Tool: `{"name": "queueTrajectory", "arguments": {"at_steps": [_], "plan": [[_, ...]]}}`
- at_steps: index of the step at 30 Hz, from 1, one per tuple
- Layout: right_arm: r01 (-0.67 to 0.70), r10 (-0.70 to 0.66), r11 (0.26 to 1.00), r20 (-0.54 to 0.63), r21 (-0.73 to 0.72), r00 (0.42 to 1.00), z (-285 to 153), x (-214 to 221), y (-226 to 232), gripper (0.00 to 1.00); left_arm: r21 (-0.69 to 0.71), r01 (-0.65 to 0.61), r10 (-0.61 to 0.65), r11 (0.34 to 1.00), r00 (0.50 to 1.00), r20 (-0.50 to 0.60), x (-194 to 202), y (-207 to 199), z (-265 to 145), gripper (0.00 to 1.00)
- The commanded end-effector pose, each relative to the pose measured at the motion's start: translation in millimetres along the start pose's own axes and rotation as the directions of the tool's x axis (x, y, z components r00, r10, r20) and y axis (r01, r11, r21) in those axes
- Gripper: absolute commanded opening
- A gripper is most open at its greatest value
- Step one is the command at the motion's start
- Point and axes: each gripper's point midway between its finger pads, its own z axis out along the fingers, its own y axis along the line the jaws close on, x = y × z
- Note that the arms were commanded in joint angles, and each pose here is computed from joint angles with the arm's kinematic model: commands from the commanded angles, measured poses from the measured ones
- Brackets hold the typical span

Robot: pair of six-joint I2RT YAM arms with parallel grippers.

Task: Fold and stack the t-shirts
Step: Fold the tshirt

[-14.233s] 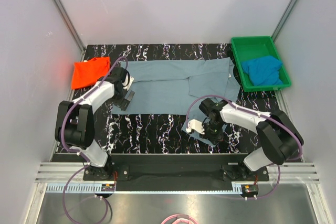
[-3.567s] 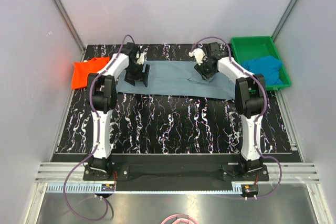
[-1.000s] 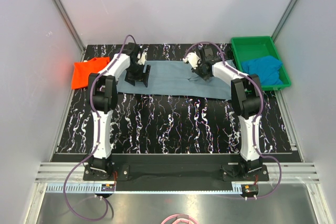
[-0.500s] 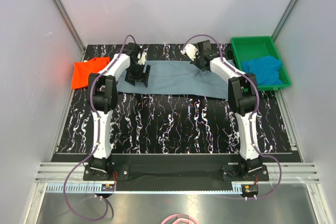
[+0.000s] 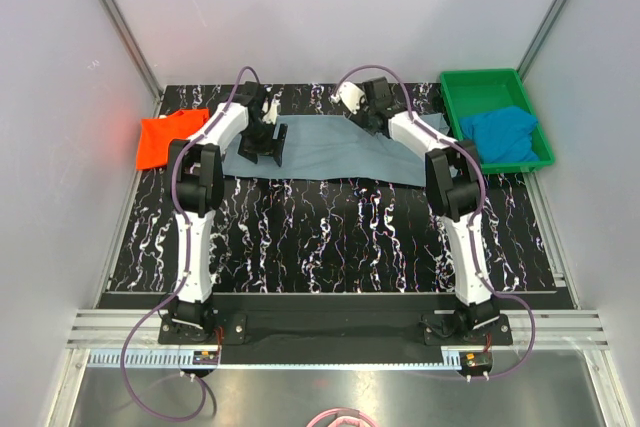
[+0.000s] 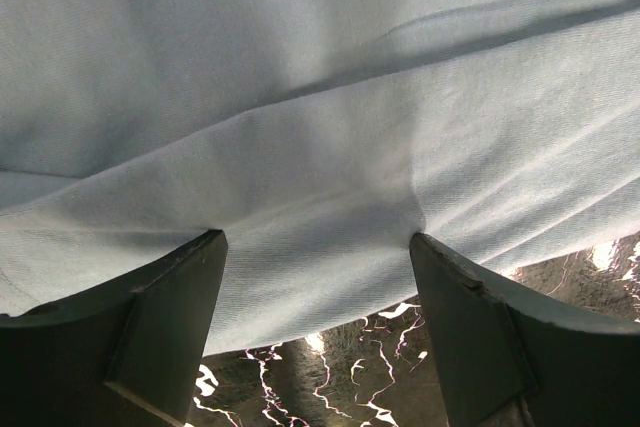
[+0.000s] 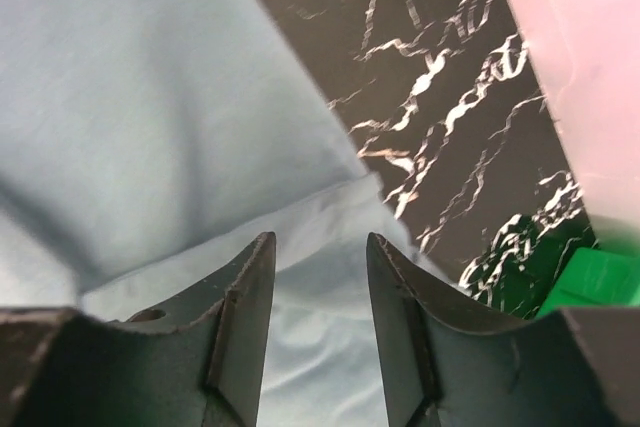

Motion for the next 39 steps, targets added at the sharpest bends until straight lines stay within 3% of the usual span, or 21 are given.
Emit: {"name": "queueTrajectory", "arguments": {"at_steps": [1,6,11,14,16,20,29,39], "plan": [[-0.035,0.019,0.989,0.111,0.146,0.994,-46.9,-40.9,-44.5,0.49,0.010,-0.003,0.003,1.000,1.000,-0.019,7.9,-5.9,-1.6,0.82],[-0.026,0.010,0.983,0.089,0.180,0.996,-69.3,-25.2,-48.8,0.49,0.019,-0.001,0.001,1.000,1.000,-0.020,7.7,-7.4,-0.7,0.82],[-0.177,0.167,0.969,0.072,0.174,0.983,-87.7,-13.6,-61.3,0.49,0.010,-0.006,0.006,1.000,1.000,-0.025,9.9,-5.5,-0.9,0.82],[-0.386,0.389,0.920,-0.034,0.064,0.921,-90.6,19.1,-48.8,0.48,0.007,-0.009,0.009,1.000,1.000,-0.030,13.5,-5.2,-3.8,0.82],[-0.525,0.528,0.849,-0.092,0.054,0.844,-88.8,43.5,-50.0,0.47,0.008,-0.010,0.010,1.000,0.999,-0.031,15.8,-5.2,-7.6,0.82],[-0.639,0.627,0.769,-0.203,0.004,0.752,-98.0,80.9,-24.0,0.46,-0.005,-0.003,0.002,1.000,1.000,-0.032,18.5,2.3,-12.4,0.82],[-0.773,0.645,0.624,-0.483,-0.116,0.592,-142.6,135.4,60.6,0.44,-0.021,0.004,-0.005,1.000,1.000,-0.028,22.1,7.6,-21.2,0.82],[-0.789,0.635,0.597,-0.517,-0.142,0.574,-182.3,141.3,85.0,0.42,-0.043,-0.023,0.022,0.999,1.000,-0.017,20.5,10.8,-27.4,0.82]]}}
